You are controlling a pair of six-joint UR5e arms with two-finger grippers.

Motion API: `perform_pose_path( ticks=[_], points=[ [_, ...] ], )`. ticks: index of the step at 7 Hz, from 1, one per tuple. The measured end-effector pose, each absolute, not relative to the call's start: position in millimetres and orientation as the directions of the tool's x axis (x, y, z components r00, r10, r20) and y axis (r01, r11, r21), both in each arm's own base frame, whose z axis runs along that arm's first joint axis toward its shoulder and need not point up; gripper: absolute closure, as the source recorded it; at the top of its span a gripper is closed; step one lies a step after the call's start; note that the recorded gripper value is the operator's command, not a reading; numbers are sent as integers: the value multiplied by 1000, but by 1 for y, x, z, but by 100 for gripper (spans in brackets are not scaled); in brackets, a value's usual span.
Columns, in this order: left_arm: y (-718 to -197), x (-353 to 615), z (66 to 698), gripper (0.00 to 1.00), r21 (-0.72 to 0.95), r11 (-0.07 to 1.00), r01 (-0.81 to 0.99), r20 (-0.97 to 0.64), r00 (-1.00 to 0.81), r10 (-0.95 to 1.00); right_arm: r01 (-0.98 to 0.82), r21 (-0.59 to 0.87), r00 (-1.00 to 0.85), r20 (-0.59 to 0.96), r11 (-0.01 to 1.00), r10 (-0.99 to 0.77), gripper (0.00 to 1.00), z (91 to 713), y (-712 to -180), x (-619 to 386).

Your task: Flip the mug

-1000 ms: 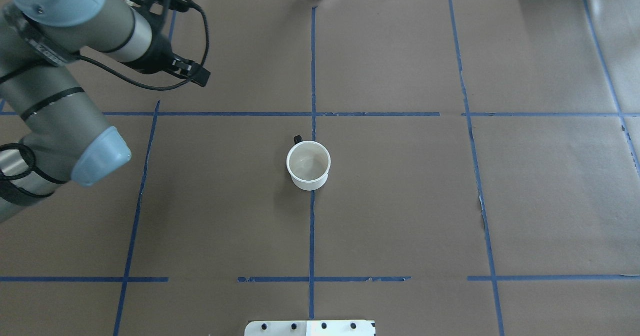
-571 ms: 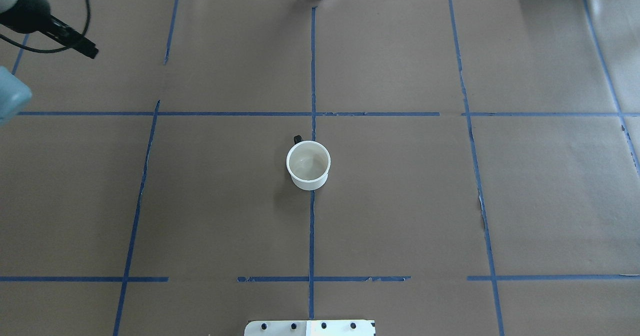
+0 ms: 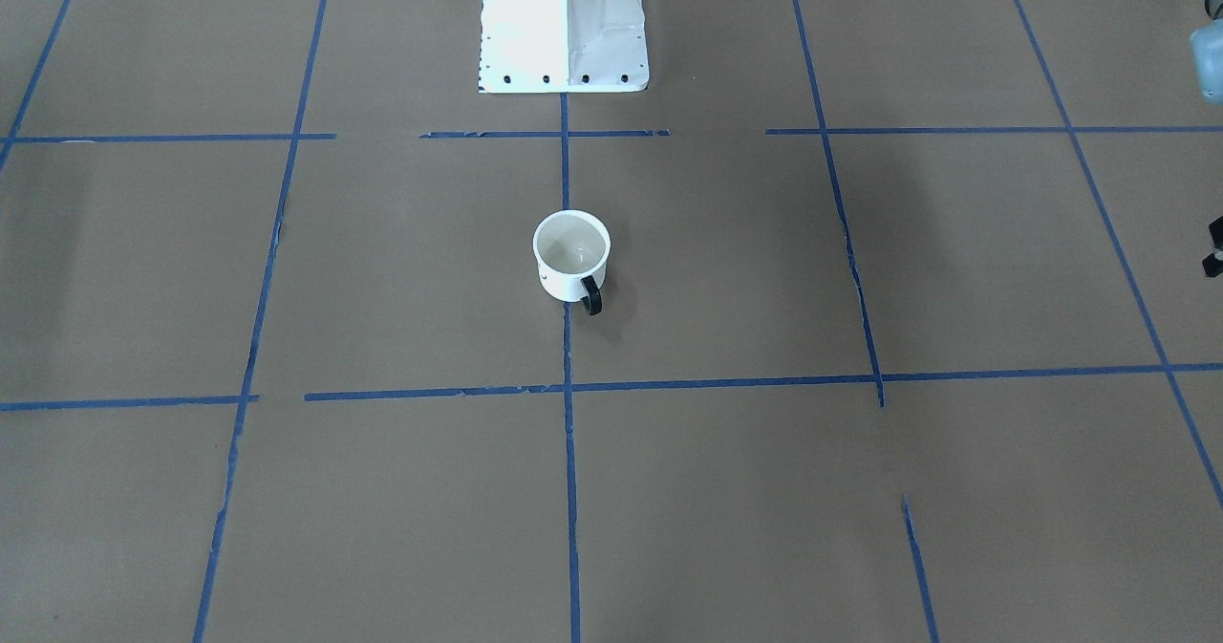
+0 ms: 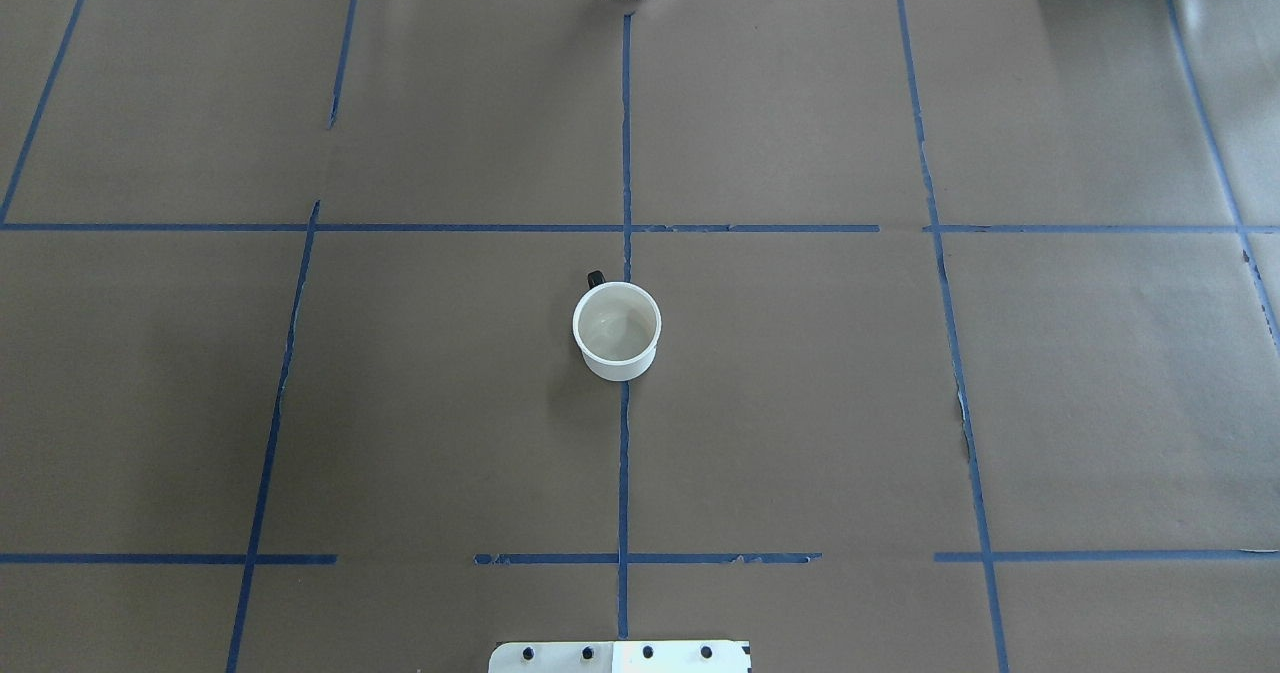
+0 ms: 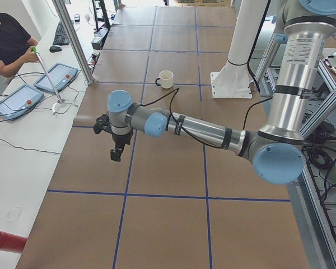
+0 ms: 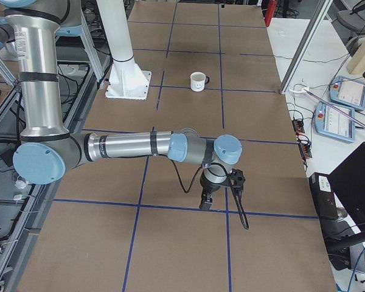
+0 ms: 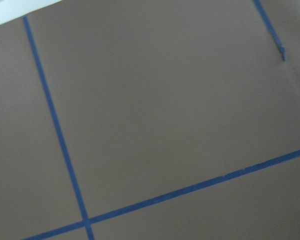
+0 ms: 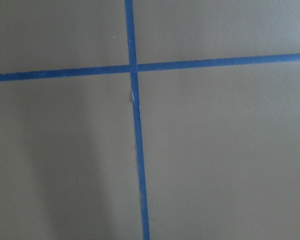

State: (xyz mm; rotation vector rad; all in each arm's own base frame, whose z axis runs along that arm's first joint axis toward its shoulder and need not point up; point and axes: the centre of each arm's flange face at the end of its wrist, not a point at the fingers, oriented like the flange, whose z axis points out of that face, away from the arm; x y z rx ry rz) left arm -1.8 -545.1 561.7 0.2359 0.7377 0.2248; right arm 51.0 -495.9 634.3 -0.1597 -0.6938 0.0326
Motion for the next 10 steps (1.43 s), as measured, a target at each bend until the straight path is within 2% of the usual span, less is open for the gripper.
perform_pose_path(
  ticks=[2,4,10],
  points=[
    [-492,-22,621,0,231,961,-150,-669,693,269,23,-158,769,634,987,83,0,634,-496,51],
    [-466,-29,647,0,176,974,-139,-696,683,223,23,-158,769,634,987,83,0,635,-496,51],
    [-459,-64,655,0,69,997,-34,-711,700,73,23,-157,769,634,987,83,0,634,-496,51]
  ],
)
